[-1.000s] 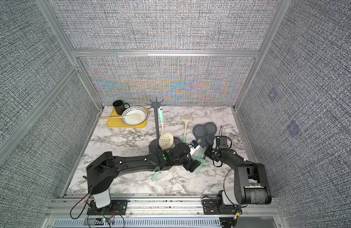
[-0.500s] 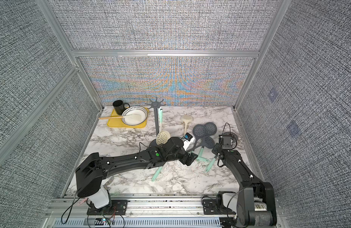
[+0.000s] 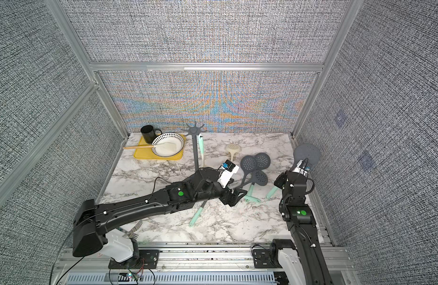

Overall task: Hang the skimmer on the kitchen utensil rack
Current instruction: Pick up the skimmer from the center of the board.

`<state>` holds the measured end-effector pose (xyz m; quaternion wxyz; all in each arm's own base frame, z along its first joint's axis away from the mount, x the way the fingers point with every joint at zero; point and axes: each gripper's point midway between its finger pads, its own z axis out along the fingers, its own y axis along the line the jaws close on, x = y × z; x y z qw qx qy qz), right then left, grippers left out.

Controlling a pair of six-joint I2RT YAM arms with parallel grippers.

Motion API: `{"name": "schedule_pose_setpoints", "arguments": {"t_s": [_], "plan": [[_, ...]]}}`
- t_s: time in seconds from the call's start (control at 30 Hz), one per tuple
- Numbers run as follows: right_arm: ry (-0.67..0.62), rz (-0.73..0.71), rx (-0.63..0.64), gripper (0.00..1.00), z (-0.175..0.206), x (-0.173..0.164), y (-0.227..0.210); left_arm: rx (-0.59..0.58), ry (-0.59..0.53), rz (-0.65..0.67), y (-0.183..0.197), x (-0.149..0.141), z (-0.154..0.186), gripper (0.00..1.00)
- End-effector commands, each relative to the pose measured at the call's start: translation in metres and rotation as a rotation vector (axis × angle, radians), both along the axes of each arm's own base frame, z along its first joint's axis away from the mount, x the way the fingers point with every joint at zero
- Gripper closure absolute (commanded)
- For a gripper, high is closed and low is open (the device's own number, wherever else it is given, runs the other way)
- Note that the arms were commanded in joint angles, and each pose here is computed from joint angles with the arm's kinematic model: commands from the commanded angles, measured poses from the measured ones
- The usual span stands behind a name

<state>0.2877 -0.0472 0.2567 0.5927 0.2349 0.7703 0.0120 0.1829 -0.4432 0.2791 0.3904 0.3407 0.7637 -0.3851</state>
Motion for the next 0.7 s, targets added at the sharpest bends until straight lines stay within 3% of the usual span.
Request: {"name": "schedule_pose_setpoints", "arguments": {"t_s": [0.0,0.27,0.47,0.67], "plan": [[-0.151,0.147,-0.042,1.00,0.048,0.006,0.023,-0.005,-0.025,0.058,0.020,0.004,0.017,0.13],[-0.394,0.445,-0.031,1.00,0.101,0.005,0.074,-0.065,-0.101,0.202,0.070,0.011,0.059,0.10],[-0.431,0.697,-0.042,1.00,0.113,0.014,0.118,-0.077,-0.099,0.284,0.102,0.019,0.071,0.10],[-0.540,0.850,-0.108,1.00,0.131,0.004,0.156,-0.129,-0.054,0.324,0.126,0.023,0.074,0.10]]}}
